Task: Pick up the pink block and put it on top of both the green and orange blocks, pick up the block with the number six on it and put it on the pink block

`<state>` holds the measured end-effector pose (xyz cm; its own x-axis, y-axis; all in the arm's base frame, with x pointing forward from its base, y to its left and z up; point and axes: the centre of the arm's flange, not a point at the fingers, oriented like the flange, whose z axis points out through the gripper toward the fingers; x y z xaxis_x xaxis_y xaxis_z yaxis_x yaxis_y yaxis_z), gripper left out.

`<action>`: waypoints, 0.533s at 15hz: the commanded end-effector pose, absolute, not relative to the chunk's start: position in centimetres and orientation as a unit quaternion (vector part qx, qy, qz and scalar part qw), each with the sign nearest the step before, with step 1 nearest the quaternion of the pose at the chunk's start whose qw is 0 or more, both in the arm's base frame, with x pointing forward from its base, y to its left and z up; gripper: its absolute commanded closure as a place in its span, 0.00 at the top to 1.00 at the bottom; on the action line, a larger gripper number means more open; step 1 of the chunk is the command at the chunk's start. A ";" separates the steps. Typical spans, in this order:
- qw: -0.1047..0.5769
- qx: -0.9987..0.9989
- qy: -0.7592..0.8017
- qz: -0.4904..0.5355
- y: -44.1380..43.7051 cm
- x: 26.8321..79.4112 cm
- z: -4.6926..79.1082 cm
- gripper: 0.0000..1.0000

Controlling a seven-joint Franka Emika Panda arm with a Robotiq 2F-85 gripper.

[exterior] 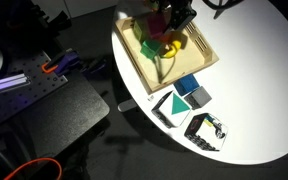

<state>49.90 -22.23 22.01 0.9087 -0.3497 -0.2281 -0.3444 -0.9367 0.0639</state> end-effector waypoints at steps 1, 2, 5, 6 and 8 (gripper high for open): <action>0.001 0.976 -0.180 -0.125 -23.7 51.6 22.3 0.36; 0.002 0.975 -0.181 -0.126 -23.9 51.8 22.3 0.36; 0.002 0.975 -0.181 -0.130 -24.1 52.4 22.3 0.36; 0.004 0.975 -0.180 -0.132 -24.0 52.6 22.2 0.36; 0.007 0.975 -0.177 -0.134 -23.7 52.9 22.1 0.88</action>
